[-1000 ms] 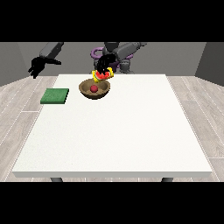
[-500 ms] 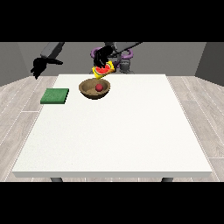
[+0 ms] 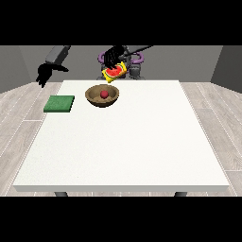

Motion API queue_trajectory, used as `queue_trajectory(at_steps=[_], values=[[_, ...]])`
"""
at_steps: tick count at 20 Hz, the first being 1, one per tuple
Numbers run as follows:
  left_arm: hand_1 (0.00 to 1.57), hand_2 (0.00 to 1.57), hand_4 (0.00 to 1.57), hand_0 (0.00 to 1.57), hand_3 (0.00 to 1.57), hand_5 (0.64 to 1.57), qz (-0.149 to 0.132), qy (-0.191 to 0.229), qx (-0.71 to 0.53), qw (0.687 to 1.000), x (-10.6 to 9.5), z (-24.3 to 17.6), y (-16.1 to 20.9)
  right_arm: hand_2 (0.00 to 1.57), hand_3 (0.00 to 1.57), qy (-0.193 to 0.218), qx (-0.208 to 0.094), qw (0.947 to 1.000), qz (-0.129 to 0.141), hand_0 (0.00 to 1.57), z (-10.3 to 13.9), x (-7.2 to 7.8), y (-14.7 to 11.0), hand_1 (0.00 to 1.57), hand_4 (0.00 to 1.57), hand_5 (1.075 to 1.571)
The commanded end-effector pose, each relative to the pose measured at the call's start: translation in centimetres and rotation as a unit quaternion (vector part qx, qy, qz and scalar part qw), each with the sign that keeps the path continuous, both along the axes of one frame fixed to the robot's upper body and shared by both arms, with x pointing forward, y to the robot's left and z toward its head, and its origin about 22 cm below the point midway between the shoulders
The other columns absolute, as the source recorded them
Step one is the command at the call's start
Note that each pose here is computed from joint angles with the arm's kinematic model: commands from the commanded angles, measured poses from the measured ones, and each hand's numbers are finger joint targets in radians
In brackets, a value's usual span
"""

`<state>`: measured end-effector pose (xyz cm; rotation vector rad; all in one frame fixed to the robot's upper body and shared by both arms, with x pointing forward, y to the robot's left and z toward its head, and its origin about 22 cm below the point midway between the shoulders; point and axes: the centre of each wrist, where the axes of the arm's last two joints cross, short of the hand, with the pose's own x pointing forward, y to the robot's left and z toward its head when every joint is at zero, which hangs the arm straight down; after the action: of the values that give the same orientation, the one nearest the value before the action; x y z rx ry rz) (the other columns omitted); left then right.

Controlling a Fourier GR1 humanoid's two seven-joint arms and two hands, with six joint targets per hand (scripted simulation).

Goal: Pick the cup and pour the ball into the bowl, then pick the bowl and place it on the pad

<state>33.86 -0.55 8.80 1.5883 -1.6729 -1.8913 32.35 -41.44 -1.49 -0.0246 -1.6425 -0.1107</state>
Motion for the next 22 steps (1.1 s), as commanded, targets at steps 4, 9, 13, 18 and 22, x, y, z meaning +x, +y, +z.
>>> queue_trajectory(at_steps=[4,9,13,18,22], values=[[0.36,1.57,0.99,0.36,1.57,1.555,0.052,0.035,-0.272,0.960,2.5,2.8,6.3,0.00,0.00,0.042,0.021,0.9988,-0.011,0.00,-1.6,-1.2,0.2,0.00,0.47,1.557],[0.49,1.57,0.88,0.49,1.55,1.565,0.071,0.103,-0.413,0.902,3.6,1.6,12.9,0.00,0.00,0.021,0.022,0.9985,-0.045,0.00,-1.2,-0.3,1.3,0.00,0.47,1.557],[1.24,1.57,0.91,1.24,1.24,1.546,0.031,0.150,-0.557,0.816,3.2,1.6,13.5,0.00,0.00,0.002,0.032,0.9985,-0.045,0.00,-2.3,-0.2,3.1,0.00,0.22,1.565],[0.78,0.70,0.86,0.78,0.09,1.531,-0.012,0.194,-0.662,0.724,3.6,0.5,14.6,0.00,0.00,-0.024,0.053,0.9983,-0.005,0.00,-0.3,2.4,6.0,0.00,0.38,1.569],[0.00,0.00,0.40,0.00,0.00,1.548,-0.031,0.204,-0.723,0.659,3.7,-1.4,16.9,0.00,0.00,-0.009,0.048,0.9984,0.027,0.00,-0.7,2.8,8.6,0.00,0.42,1.566]])
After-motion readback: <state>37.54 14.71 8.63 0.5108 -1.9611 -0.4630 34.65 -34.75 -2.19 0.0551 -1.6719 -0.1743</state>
